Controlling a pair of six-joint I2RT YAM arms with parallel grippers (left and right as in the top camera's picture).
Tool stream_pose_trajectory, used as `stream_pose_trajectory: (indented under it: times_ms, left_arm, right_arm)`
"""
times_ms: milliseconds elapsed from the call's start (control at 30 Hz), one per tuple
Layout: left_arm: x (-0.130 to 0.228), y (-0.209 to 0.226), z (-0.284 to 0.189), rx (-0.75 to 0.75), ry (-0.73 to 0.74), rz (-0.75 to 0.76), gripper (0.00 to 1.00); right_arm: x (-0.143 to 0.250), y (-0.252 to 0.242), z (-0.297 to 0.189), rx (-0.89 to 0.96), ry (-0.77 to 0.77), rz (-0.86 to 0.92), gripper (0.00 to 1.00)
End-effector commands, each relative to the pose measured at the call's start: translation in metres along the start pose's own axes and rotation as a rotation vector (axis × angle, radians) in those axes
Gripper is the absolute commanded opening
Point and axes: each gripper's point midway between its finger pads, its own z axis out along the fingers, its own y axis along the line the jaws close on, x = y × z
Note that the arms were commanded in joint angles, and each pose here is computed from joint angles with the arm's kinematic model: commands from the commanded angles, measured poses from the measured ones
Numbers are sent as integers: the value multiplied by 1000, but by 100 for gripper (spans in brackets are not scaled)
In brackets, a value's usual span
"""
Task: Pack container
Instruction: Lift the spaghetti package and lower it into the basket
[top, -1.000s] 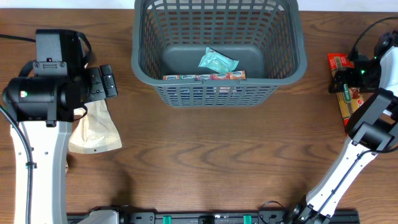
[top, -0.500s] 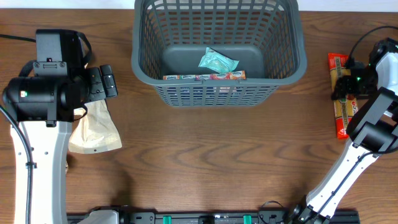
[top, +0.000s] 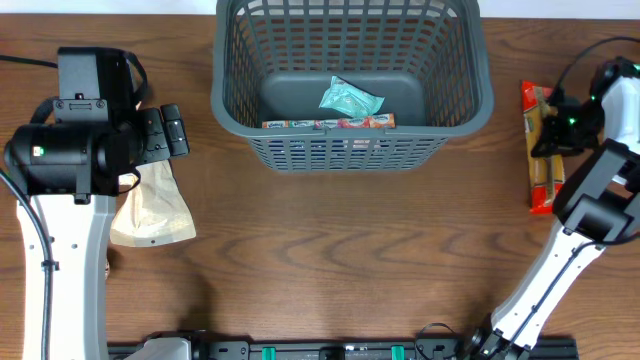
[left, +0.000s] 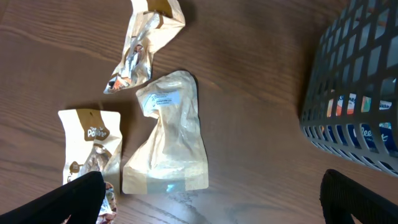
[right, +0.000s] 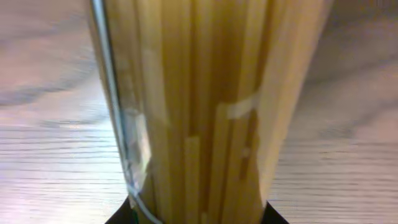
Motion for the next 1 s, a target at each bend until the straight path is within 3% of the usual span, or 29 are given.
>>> stream_pose_trajectory:
  times_ms: [0,300,500,733,833,967]
  left_arm:
    - [1,2,1,-7,4,11,100]
    - [5,3,0,-10,18,14,100]
    - [7,3,0,-12,28,15,100]
    - [8,4,0,-13,33,16,100]
    - [8,4,0,-13,33,16,100]
    - [11,4,0,-15,44,18,100]
  right_arm:
    - [-38,34,-37,-14,-122,-34,1]
    - [-71,91,-217,99,-532,-132,1]
    - [-50,140,-316,150,-769,-222,1]
    - [-17,209,-384,180,-951,-420,1]
    - [-9,249,-407,179,-1039,-581,1]
    - [10,323,-406,138,-1074,-971,1]
